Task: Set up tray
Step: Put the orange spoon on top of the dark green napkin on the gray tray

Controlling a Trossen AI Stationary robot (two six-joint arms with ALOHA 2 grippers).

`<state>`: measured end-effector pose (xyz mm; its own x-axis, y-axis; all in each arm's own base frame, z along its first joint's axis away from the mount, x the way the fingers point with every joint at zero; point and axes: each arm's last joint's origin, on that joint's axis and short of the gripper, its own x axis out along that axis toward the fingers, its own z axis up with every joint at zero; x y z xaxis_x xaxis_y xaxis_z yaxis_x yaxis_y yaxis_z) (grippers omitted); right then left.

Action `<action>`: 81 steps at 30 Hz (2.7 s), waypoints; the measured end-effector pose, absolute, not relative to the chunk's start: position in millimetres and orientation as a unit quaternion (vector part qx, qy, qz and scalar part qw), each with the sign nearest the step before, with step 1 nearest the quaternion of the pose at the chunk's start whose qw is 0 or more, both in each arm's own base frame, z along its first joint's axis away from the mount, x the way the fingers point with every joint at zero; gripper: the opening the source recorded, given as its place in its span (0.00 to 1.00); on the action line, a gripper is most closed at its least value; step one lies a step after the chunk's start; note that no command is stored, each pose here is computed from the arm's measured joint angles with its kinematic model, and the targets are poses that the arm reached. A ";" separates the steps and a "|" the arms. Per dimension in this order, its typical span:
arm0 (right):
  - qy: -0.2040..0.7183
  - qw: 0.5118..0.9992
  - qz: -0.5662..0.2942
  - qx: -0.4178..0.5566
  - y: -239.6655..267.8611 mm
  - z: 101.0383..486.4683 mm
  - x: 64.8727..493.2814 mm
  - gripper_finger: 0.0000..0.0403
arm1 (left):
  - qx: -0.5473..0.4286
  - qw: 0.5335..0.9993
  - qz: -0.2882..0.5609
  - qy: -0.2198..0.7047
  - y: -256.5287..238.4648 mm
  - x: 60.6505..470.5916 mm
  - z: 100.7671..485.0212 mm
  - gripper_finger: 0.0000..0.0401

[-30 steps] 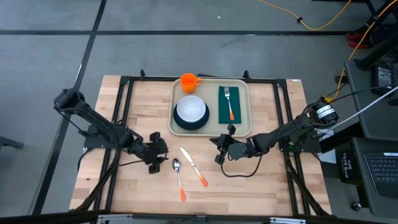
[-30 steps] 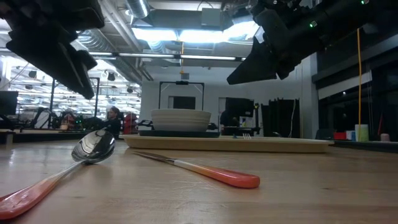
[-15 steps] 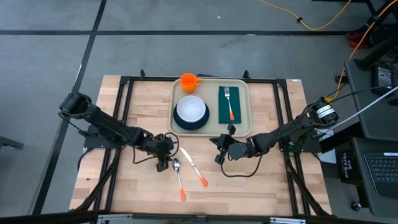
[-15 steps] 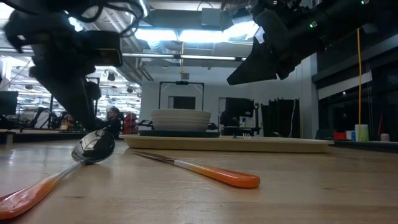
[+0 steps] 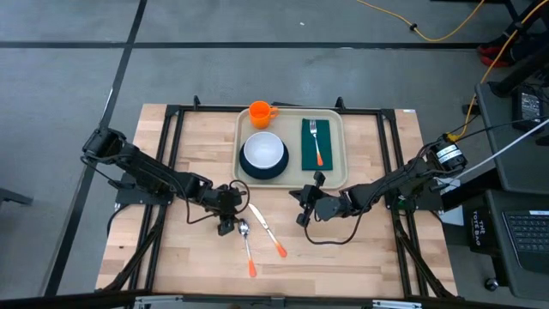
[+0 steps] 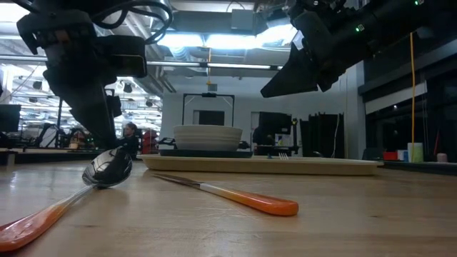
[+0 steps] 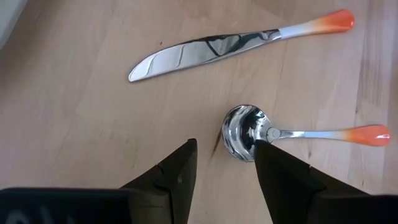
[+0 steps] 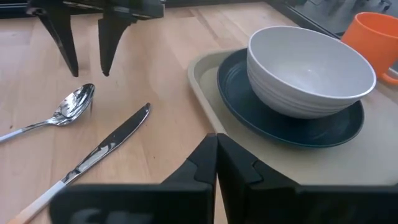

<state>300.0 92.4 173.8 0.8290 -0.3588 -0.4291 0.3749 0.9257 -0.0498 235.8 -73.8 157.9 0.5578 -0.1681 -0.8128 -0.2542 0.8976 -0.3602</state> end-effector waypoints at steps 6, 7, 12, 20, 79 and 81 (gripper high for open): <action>0.221 0.956 -0.192 0.018 92.4 173.8 300.0 0.04 | -0.214 0.850 0.025 0.480 -74.9 237.9 150.8 0.38; 0.221 0.956 -0.192 0.018 92.4 173.8 300.0 0.04 | -0.213 0.852 0.024 0.478 -75.5 239.9 148.6 0.38; 0.221 0.956 -0.192 0.018 92.4 173.8 300.0 0.04 | -0.204 0.858 0.003 0.472 -77.0 245.6 143.9 0.38; 0.221 0.956 -0.192 0.018 92.4 173.7 300.0 0.04 | -0.206 0.854 0.000 0.478 -76.5 245.7 142.4 0.38; 0.222 0.956 -0.192 0.017 92.4 173.5 299.8 0.04 | -0.234 0.879 -0.012 0.414 -51.6 244.0 175.8 0.00; 0.222 0.956 -0.192 0.017 92.5 173.6 299.9 0.04 | -0.228 0.889 -0.004 0.398 -44.3 241.9 183.3 0.00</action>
<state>299.9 92.5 173.6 0.8277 -0.3596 -0.4308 0.3748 0.9256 -0.0526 241.9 -44.3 183.3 0.6833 -0.1878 -0.7056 -0.1749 0.8961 -0.4079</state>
